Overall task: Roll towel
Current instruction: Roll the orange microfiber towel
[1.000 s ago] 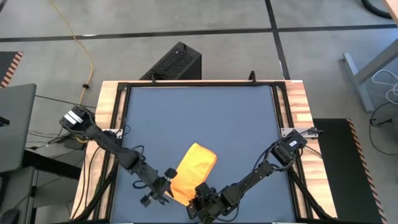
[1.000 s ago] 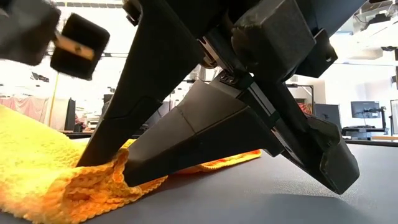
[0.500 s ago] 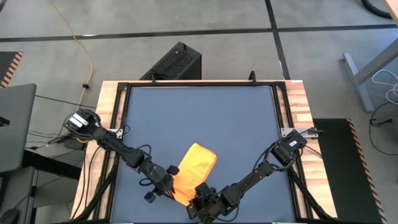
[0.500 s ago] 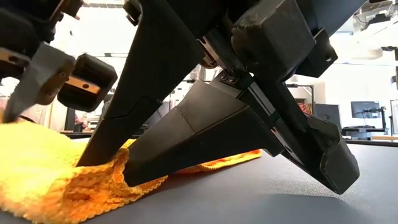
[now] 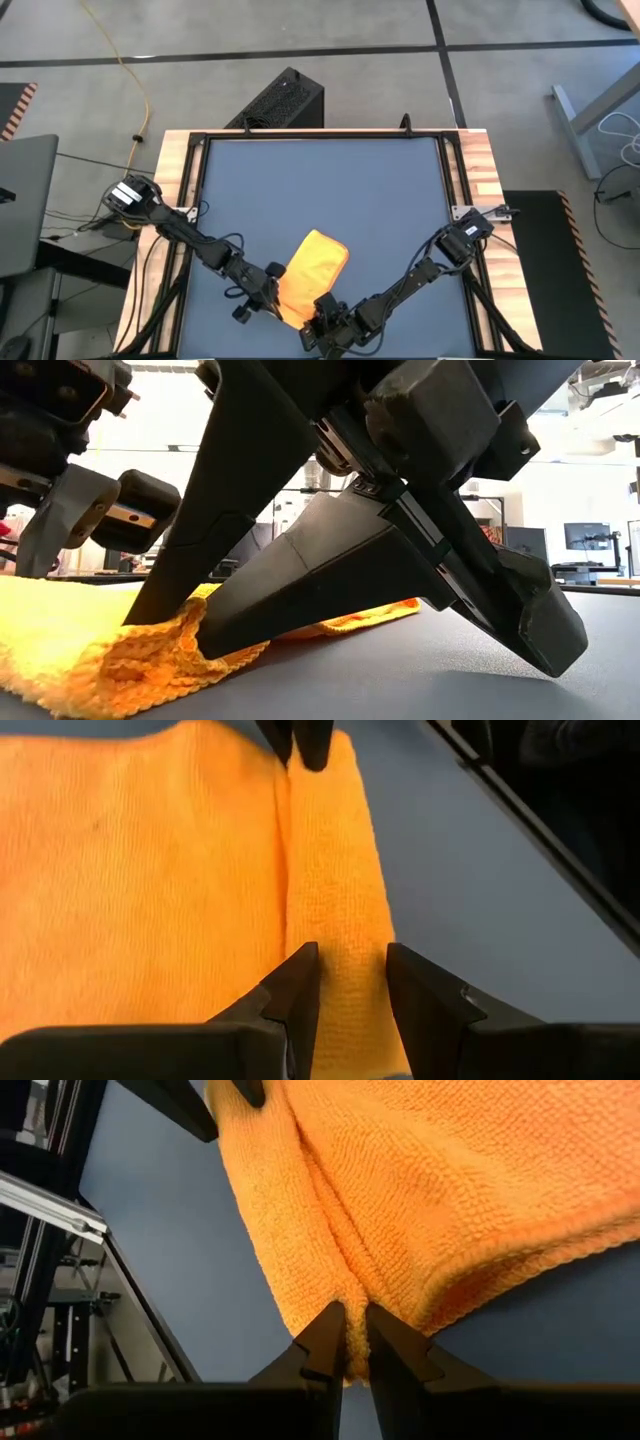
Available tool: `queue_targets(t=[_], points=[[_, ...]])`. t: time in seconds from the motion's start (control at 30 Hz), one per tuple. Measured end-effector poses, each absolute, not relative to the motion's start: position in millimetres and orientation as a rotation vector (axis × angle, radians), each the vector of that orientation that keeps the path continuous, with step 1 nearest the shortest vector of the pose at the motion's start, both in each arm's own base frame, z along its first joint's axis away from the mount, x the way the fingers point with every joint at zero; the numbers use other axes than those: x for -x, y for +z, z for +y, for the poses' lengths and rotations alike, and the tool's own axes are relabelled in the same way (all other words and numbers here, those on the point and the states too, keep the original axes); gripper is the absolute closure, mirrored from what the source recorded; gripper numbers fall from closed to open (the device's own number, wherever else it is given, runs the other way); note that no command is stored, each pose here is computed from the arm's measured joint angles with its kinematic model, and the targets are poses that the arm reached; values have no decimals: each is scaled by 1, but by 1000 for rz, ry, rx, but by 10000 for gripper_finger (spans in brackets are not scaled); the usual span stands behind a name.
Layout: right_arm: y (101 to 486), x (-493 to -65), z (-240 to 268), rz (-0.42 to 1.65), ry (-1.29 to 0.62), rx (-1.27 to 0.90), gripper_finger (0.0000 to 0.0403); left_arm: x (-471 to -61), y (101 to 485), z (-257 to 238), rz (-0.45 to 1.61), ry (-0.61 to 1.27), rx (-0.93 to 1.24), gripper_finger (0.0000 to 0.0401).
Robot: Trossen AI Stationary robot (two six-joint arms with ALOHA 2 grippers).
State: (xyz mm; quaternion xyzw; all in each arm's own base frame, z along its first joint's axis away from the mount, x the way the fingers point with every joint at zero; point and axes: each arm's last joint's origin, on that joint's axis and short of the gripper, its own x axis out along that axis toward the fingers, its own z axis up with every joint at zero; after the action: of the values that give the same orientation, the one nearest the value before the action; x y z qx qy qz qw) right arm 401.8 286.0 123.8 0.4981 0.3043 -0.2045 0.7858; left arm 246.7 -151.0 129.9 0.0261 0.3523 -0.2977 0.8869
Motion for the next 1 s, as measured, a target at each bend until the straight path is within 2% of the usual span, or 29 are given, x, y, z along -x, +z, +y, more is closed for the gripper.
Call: queue_targets(t=[0.47,0.77,1.0], points=[[126,-402,287,659,-431,-1060,325,-245,128,-150,719,-611,-24,294],[138,-408,286,670,-418,-1010,256,-244,126,-155,718,-624,-11,296],[149,-411,284,716,-433,-966,202,-247,117,-157,728,-623,5,337]])
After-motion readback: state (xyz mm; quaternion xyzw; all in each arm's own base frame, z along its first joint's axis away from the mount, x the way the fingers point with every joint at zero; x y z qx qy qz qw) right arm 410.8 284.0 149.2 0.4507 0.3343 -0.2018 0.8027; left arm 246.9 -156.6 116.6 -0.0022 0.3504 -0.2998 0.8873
